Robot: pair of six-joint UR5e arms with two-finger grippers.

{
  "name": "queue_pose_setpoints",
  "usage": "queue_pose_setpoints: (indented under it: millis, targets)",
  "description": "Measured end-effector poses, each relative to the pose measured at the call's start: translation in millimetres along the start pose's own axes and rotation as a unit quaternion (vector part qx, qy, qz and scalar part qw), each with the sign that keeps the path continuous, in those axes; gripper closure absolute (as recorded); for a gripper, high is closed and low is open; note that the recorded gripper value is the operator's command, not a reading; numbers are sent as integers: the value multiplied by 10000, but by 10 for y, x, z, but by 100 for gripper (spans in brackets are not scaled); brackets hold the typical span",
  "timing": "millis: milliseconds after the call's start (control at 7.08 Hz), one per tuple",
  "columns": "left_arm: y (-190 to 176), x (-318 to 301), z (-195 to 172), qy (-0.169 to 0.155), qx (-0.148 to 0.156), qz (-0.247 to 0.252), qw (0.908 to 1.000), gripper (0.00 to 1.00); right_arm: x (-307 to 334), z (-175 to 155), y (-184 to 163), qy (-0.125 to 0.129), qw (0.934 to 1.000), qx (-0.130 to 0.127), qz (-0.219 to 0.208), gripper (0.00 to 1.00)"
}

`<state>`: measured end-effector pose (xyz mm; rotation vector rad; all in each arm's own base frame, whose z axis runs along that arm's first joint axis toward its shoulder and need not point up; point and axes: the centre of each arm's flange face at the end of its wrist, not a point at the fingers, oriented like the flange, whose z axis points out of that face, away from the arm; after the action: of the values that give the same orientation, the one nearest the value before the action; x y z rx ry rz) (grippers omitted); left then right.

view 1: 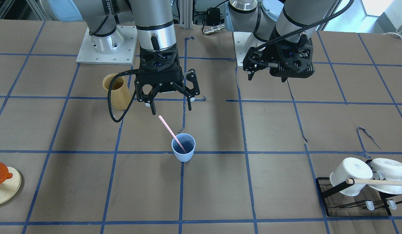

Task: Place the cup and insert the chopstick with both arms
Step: 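Lower the pink stick into the blue cup with right gripper, then open right gripper and withdraw it away from the blue cup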

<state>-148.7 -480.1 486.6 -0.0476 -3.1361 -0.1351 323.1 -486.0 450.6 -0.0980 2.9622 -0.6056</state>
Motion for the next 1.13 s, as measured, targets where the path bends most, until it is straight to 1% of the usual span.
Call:
queue_pose_setpoints:
  millis: [141, 283, 424, 565, 848, 989, 1130]
  targets:
    - [3, 2, -1, -3, 0, 3, 10000, 0, 28, -89, -1, 83, 9997, -232, 15, 0]
    - [4, 3, -1, -4, -2, 4, 10000, 0, 53, -224, -24, 199, 9981, -581, 36, 0]
    - [3, 0, 0, -7, -3, 2, 10000, 0, 79, -392, -41, 301, 9951, -942, 60, 0]
    - [4, -1, -1, -12, -4, 1, 10000, 0, 124, -536, -38, 384, 9918, -1211, 96, 0]
    - [8, -2, -5, -18, -2, 2, 10000, 0, 474, -687, -28, 559, 9835, -1701, 268, 0]
    - [8, -4, -5, -15, -1, -1, 10000, 0, 802, -739, -51, 621, 9781, -1964, 292, 0]
    - [7, -3, -4, -12, -2, -1, 10000, 0, 1119, -780, -74, 654, 9735, -2165, 350, 0]
